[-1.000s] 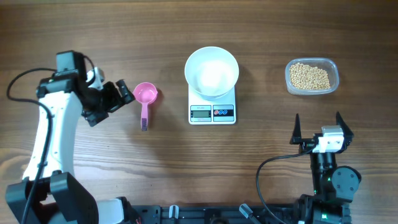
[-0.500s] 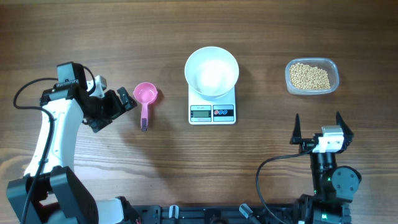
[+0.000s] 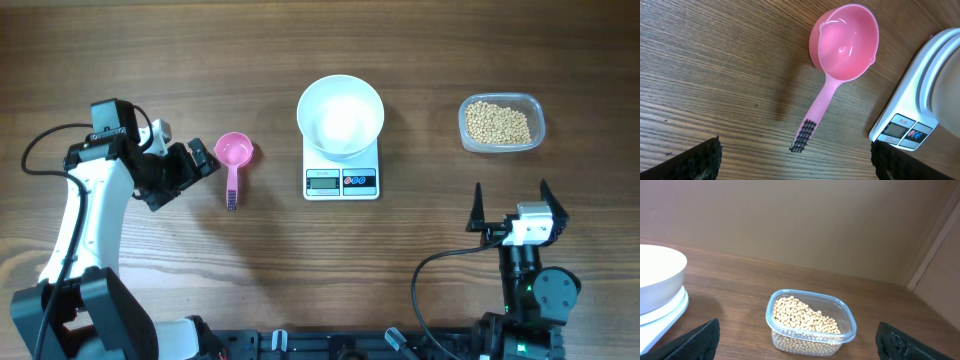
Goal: Scoop item into bowl and weigh 150g on scale
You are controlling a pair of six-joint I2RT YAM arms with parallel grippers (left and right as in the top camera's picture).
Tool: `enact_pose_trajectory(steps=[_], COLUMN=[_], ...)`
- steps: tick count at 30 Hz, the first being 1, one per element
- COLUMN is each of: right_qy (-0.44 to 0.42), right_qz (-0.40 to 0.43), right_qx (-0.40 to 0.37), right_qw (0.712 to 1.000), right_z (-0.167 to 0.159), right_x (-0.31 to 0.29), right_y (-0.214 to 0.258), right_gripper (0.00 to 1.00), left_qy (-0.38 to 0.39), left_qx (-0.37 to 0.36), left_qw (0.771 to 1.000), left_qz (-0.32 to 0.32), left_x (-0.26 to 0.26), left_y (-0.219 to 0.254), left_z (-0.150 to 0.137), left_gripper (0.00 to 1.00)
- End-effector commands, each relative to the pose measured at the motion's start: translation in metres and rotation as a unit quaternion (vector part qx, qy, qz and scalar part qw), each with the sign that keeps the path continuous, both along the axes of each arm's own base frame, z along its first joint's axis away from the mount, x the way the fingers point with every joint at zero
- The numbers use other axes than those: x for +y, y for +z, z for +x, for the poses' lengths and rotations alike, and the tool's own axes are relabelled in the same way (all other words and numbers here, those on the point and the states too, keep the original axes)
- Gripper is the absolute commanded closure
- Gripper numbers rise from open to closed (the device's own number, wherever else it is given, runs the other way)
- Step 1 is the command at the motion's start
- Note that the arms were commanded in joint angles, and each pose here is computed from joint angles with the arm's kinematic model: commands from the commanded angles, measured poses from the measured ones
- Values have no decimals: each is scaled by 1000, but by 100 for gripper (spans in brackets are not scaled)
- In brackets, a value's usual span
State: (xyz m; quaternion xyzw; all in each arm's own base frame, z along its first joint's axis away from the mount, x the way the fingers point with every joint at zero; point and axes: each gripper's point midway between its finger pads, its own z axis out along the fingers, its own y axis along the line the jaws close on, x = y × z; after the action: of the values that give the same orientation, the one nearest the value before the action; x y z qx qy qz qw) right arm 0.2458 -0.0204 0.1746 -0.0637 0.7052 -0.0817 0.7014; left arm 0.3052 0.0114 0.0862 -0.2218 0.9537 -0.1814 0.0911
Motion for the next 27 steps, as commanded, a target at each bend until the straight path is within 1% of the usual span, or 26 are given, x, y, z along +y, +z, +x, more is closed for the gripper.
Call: enact_pose_trajectory(steps=[1,12,13,15,17,19,21,23,25,27], right_qy=[3,5,20,89,179,268,320,333,346,382], right_qz=[-2,-1,4,47,114,169,213,267,279,242], right_qx=[-6,-7,-8,-10,-1,12,26,35,9,-44], right_qw=[1000,1000,1000,995,977,948,923,904,896,891], right_z=[0,0,0,-2,-10,-23,-34,-37,-41,-54], right_x=[2,2,7,31,61,90,106,109,110,117], right_y=[3,3,4,6,9,16,21,28,46,73], right_gripper=[0,0,0,0,0,0,0,0,0,0], left_qy=[-8,-8,-8,-8,-8,-8,-8,-9,-10,-11], left_qx=[-1,2,5,10,13,13,13,13,10,10], left_qw=[1000,1000,1000,1000,1000,1000,1000,1000,1000,1000], left_qz=[-4,-5,-6,-7,-8,-8,-8,-13,-21,-23], left_x=[-1,-1,-2,-2,-3,-3,-3,-4,-7,-8], left_y=[-1,-1,-1,-2,-2,-2,-2,-1,0,0], left_z=[-2,-3,-4,-7,-8,-8,-8,-8,-8,-8], left_gripper=[0,1,0,0,0,0,0,0,0,0])
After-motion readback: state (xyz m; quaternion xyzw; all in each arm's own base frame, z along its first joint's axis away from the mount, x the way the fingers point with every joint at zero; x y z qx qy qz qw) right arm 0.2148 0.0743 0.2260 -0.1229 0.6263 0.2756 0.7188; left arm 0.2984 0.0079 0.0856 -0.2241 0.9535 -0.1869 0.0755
